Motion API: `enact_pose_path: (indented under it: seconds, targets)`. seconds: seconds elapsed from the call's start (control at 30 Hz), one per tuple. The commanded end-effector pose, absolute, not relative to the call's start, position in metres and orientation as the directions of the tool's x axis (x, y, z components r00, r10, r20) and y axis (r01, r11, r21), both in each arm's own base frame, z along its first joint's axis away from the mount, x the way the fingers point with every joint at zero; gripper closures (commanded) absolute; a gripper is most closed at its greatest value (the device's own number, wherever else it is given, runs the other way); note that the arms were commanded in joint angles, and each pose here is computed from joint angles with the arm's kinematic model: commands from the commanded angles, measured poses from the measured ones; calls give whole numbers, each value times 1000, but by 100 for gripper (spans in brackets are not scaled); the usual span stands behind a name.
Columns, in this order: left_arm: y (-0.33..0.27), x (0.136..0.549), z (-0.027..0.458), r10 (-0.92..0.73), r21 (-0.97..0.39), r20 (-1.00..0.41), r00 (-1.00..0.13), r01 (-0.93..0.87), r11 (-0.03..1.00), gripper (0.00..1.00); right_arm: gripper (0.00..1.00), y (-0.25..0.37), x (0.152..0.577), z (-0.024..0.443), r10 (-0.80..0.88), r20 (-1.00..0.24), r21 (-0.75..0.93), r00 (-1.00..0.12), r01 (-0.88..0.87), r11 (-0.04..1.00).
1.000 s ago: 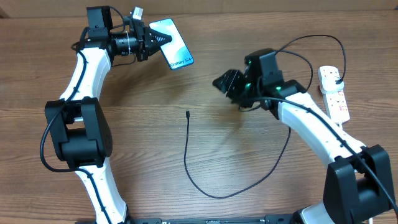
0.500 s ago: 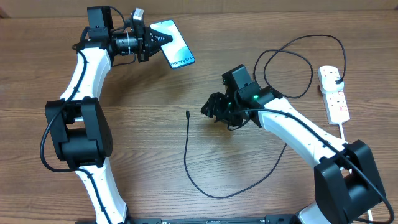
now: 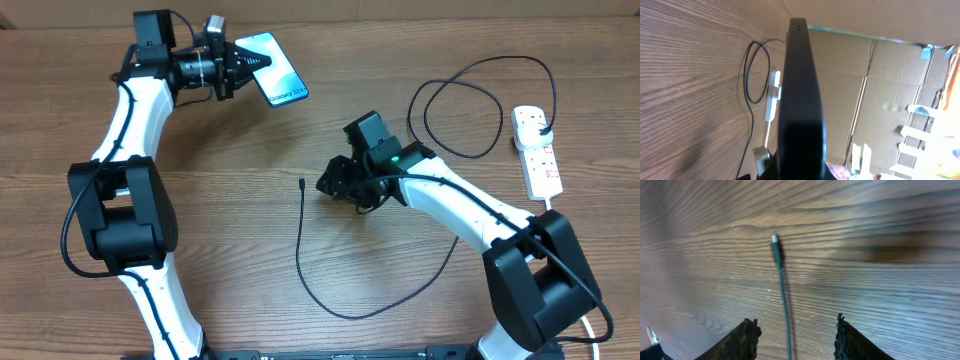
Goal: Plug charger to phone and switch on socket
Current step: 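Release the phone from the right gripper and move to the cable end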
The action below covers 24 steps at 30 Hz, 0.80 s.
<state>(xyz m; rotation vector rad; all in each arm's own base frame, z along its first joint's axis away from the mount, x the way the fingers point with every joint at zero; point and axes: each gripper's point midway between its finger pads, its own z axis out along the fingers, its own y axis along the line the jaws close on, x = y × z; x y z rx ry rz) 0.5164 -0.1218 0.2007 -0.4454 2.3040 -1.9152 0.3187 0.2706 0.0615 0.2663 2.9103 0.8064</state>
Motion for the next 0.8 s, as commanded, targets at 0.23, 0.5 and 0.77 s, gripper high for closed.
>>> enact_pose_path:
  seconds: [0.23, 0.5, 0.77]
  targets:
    - [-103, 518, 211, -308, -981, 92, -947, -139, 133, 96, 50, 299, 324, 58, 201, -83, 554, -976, 123, 823]
    - [-102, 518, 211, -309, -981, 92, -946, -139, 133, 96, 50, 315, 321, 46, 172, -123, 539, -977, 80, 838]
    - [-103, 518, 211, -309, -981, 92, -947, -139, 133, 96, 54, 327, 320, 15, 175, -73, 545, -982, 107, 831]
